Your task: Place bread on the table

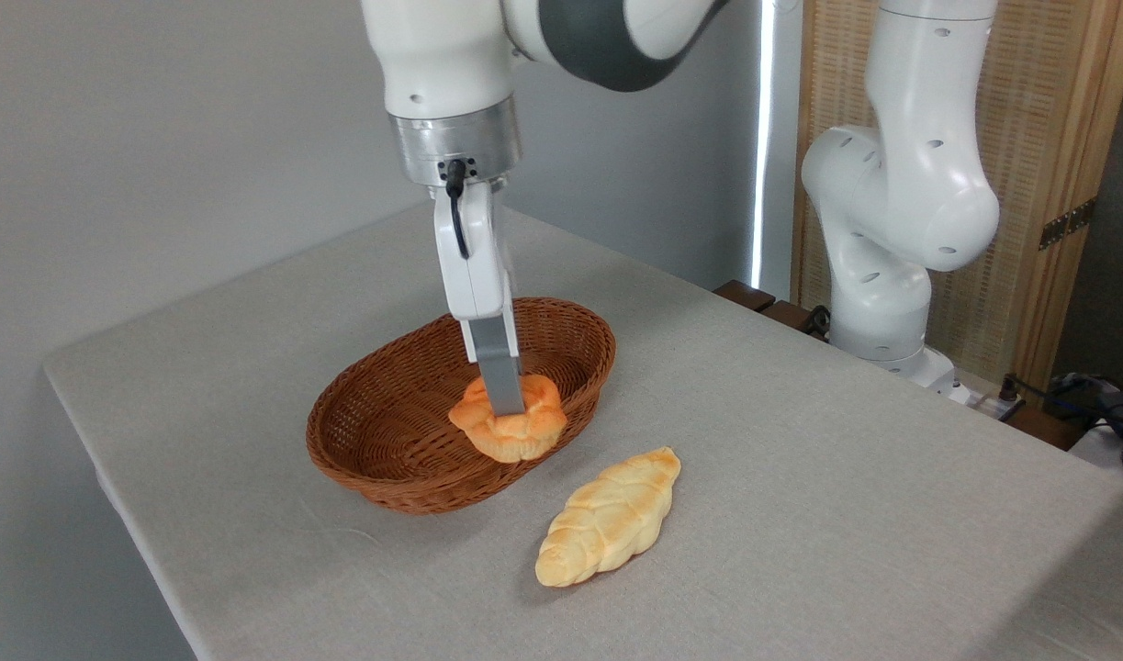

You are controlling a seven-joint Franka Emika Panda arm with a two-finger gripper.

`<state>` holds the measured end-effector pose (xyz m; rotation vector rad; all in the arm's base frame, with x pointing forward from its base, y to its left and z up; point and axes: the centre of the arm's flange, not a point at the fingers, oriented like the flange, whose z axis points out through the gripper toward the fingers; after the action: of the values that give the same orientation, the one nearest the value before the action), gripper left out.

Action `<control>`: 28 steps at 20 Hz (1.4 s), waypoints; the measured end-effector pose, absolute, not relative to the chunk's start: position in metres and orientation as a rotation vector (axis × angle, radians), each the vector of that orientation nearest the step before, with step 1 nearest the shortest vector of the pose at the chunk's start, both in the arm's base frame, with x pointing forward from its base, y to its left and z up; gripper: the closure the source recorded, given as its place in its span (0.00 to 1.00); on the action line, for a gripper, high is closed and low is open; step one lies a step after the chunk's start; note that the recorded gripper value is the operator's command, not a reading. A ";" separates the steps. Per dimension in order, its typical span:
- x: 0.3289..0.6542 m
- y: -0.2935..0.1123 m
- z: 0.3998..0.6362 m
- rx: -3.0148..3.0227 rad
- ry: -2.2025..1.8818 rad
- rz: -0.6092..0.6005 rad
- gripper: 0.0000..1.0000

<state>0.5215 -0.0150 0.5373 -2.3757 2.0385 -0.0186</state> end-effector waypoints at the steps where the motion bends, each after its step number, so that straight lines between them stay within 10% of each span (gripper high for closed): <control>1: 0.521 -0.009 0.538 -2.349 2.070 -0.021 0.41; 16: 0.509 0.106 0.518 -1.501 2.791 -0.035 0.44; 28: 0.509 0.075 0.514 -1.828 2.618 -0.082 0.00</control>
<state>0.5092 0.0749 0.5143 -1.8278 2.6179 -0.0824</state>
